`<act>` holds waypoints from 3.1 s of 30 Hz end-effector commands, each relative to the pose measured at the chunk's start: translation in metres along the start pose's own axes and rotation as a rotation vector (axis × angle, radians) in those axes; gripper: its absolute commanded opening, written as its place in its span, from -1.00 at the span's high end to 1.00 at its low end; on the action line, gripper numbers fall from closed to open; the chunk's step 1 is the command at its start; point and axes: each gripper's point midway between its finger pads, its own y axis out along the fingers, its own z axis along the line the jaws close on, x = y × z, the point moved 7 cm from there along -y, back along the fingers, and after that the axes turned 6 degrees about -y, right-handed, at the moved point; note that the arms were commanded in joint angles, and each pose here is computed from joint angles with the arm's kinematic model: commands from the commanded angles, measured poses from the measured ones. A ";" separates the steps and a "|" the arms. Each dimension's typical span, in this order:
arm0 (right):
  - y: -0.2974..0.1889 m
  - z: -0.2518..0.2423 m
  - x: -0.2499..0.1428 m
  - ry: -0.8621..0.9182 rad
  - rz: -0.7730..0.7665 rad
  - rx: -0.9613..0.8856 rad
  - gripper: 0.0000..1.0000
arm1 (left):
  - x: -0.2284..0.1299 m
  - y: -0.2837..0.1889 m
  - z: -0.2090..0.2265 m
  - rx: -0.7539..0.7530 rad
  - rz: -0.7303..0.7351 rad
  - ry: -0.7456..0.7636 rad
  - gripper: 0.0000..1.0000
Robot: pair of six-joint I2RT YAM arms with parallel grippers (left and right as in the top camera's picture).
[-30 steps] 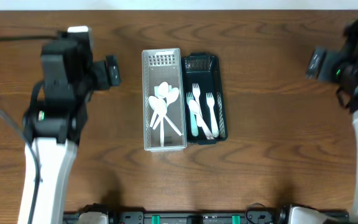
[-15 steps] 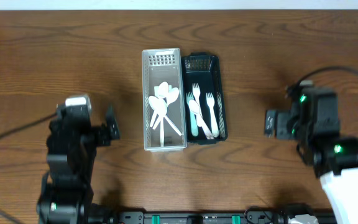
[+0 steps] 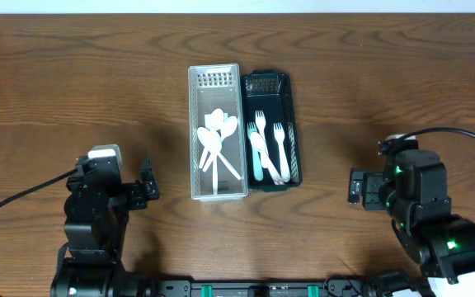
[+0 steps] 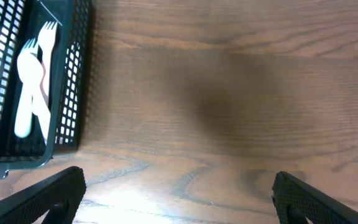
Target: Pack container
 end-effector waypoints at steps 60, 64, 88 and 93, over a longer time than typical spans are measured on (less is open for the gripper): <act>0.033 -0.029 -0.027 -0.150 -0.850 -0.225 -0.99 | -0.004 0.004 0.002 0.022 0.020 0.002 -0.96; 0.031 -0.032 -0.032 -0.159 -0.889 -0.257 -0.99 | -0.004 0.004 0.002 0.021 0.020 0.002 -0.96; 0.052 -0.022 -0.060 -0.148 -0.778 -0.110 -0.98 | -0.004 0.004 0.002 0.022 0.020 0.002 -0.96; 0.052 -0.022 -0.060 -0.149 -0.777 -0.110 -0.98 | -0.004 0.004 0.002 0.021 0.020 0.002 -0.96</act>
